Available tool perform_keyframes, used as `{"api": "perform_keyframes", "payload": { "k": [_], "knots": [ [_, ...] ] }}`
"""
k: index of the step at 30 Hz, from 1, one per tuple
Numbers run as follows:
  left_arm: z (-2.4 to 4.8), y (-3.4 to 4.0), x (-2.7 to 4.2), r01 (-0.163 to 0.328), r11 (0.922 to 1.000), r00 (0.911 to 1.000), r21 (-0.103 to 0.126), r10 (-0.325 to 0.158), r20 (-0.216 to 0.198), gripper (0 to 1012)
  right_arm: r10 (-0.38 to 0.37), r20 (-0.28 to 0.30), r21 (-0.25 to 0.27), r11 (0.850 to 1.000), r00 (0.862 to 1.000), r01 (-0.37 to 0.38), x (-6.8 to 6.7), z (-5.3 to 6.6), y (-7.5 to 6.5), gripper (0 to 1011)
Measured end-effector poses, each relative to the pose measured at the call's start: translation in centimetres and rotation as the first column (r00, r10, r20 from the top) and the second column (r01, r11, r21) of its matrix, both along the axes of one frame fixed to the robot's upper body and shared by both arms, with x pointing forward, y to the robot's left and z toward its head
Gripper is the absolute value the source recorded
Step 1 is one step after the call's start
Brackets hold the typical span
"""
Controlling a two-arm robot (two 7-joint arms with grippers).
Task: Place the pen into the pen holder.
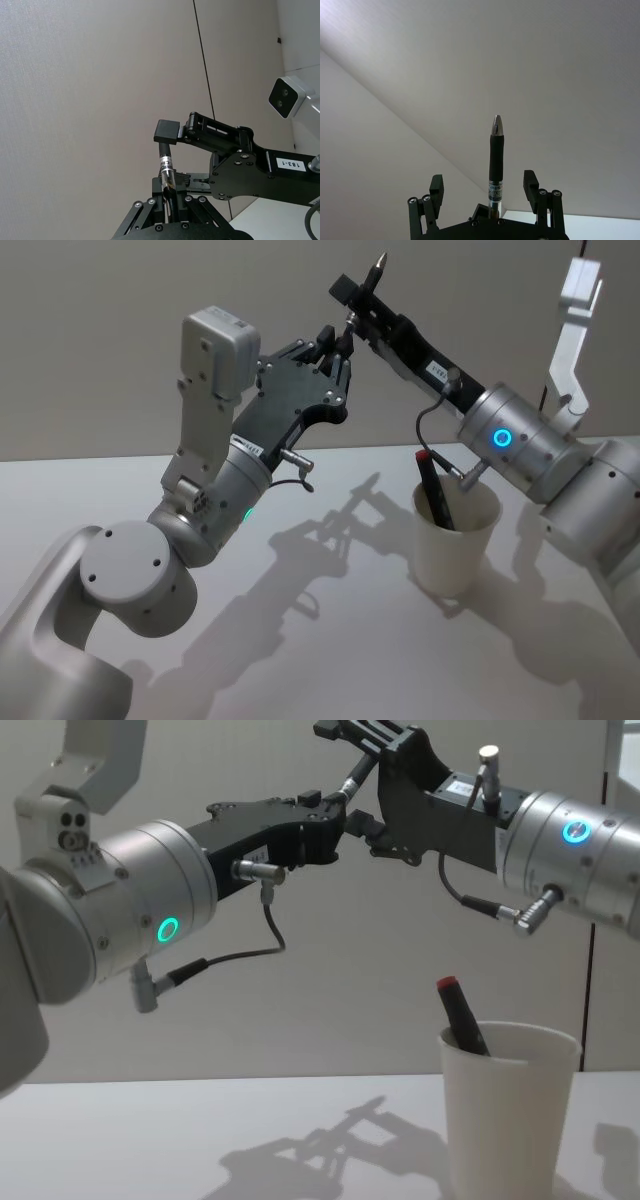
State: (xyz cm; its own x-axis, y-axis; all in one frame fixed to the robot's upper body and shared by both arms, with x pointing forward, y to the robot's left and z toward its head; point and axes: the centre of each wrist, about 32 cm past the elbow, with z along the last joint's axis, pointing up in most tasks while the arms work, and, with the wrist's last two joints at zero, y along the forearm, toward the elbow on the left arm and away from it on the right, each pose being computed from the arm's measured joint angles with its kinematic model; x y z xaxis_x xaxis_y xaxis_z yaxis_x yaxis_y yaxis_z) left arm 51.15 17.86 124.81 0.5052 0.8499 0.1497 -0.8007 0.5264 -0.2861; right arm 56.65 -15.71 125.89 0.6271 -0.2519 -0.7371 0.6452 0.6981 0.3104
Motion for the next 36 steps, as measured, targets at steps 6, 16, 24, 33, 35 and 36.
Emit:
{"api": "perform_keyframes", "payload": {
  "k": [6, 16, 24, 33, 35, 36],
  "knots": [
    [0.0, 0.0, 0.0, 0.0, 1.0, 1.0, 0.0, 0.0, 0.0, 151, 0.001, 0.0, 0.0, 1.0, 1.0, -0.001, -0.02, -0.02, 0.01, 1001],
    [0.0, 0.0, 0.0, 0.0, 1.0, 1.0, 0.0, 0.0, 0.0, 151, 0.003, -0.009, 0.004, 1.0, 1.0, -0.003, 0.04, -0.27, 0.08, 1001],
    [0.0, 0.0, 0.0, 0.0, 1.0, 1.0, 0.0, 0.0, 0.0, 151, 0.013, -0.023, 0.019, 1.0, 1.0, -0.013, 0.19, -0.39, 0.22, 1001],
    [0.0, 0.0, 0.0, 0.0, 1.0, 1.0, 0.0, 0.0, 0.0, 151, 0.022, -0.035, 0.037, 0.999, 0.999, -0.021, 0.39, -0.45, 0.31, 1001],
    [0.0, 0.0, 0.0, 0.0, 1.0, 1.0, 0.0, 0.0, 0.0, 151, 0.023, -0.036, 0.039, 0.999, 0.999, -0.021, 0.44, -0.45, 0.31, 1001],
    [0.0, 0.0, 0.0, 0.0, 1.0, 1.0, 0.0, 0.0, 0.0, 151, 0.023, -0.038, 0.041, 0.999, 0.999, -0.022, 0.46, -0.47, 0.32, 1001]
  ]
}}
